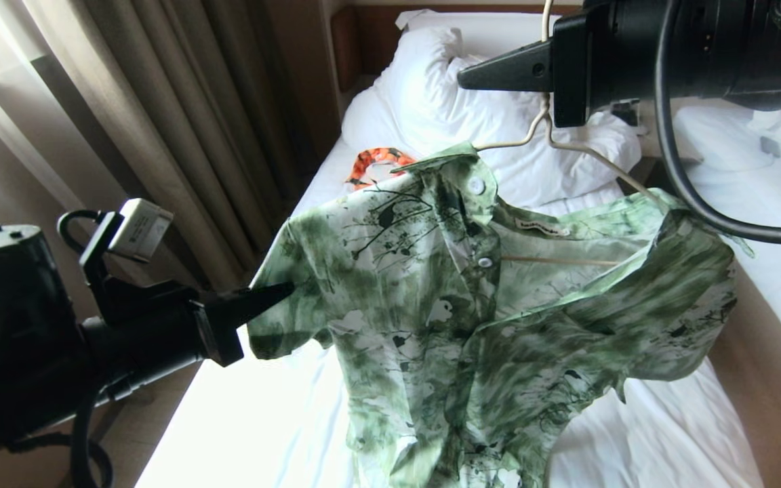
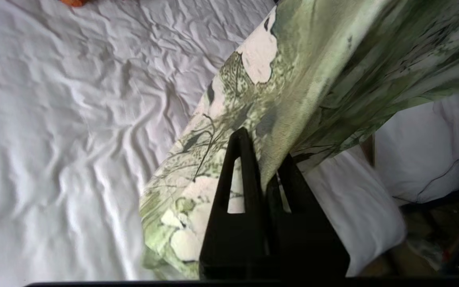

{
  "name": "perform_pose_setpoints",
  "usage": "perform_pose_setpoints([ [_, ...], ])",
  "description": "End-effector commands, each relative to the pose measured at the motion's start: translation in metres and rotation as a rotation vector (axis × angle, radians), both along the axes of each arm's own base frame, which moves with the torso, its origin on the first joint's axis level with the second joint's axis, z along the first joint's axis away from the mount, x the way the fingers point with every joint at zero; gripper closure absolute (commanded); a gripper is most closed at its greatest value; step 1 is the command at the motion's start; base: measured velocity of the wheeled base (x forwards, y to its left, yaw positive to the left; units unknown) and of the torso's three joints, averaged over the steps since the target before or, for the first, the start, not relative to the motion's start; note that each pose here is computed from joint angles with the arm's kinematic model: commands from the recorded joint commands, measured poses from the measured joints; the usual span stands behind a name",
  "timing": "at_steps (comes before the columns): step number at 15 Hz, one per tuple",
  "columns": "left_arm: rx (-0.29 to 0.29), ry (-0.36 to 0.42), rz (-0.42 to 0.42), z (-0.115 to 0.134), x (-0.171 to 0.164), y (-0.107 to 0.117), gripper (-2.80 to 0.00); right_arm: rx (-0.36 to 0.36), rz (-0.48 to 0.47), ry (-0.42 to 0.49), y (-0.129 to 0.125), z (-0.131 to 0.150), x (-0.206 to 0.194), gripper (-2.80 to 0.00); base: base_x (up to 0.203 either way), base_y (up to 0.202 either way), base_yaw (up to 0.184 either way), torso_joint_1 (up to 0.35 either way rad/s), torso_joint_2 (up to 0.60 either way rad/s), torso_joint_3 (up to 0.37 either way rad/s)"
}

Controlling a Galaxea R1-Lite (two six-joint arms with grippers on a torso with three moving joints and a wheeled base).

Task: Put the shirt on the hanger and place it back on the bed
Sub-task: Take the clothes hanger out of the clothes

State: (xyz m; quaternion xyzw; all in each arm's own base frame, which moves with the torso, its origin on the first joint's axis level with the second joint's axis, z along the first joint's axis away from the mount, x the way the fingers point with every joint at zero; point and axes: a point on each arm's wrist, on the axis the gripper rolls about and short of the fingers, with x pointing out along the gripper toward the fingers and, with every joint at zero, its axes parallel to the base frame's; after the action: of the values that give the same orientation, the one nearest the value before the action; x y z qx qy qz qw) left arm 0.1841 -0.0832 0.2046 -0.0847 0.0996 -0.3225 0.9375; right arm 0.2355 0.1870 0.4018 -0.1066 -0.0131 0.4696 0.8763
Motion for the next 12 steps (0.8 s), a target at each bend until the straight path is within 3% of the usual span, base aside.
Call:
perform_pose_setpoints([
  [1, -0.021, -0.010, 0.002, 0.003, -0.007, 0.003, 0.00, 0.002, 0.002, -0.004, -0.001, 0.001, -0.002, 0.00, 0.000, 0.000, 0.000, 0.000, 0.00, 0.000],
  [4, -0.056, -0.008, 0.055, 0.006, -0.016, 0.008, 0.00, 0.006, -0.006, -0.007, -0.004, 0.003, -0.003, 0.00, 0.000, 0.000, 0.000, 0.000, 0.00, 0.000],
  [12, -0.049, 0.024, 0.059, -0.009, -0.034, 0.015, 0.00, 0.017, -0.015, -0.022, -0.009, 0.008, -0.005, 0.00, 0.000, 0.000, 0.000, 0.000, 0.00, 0.000],
])
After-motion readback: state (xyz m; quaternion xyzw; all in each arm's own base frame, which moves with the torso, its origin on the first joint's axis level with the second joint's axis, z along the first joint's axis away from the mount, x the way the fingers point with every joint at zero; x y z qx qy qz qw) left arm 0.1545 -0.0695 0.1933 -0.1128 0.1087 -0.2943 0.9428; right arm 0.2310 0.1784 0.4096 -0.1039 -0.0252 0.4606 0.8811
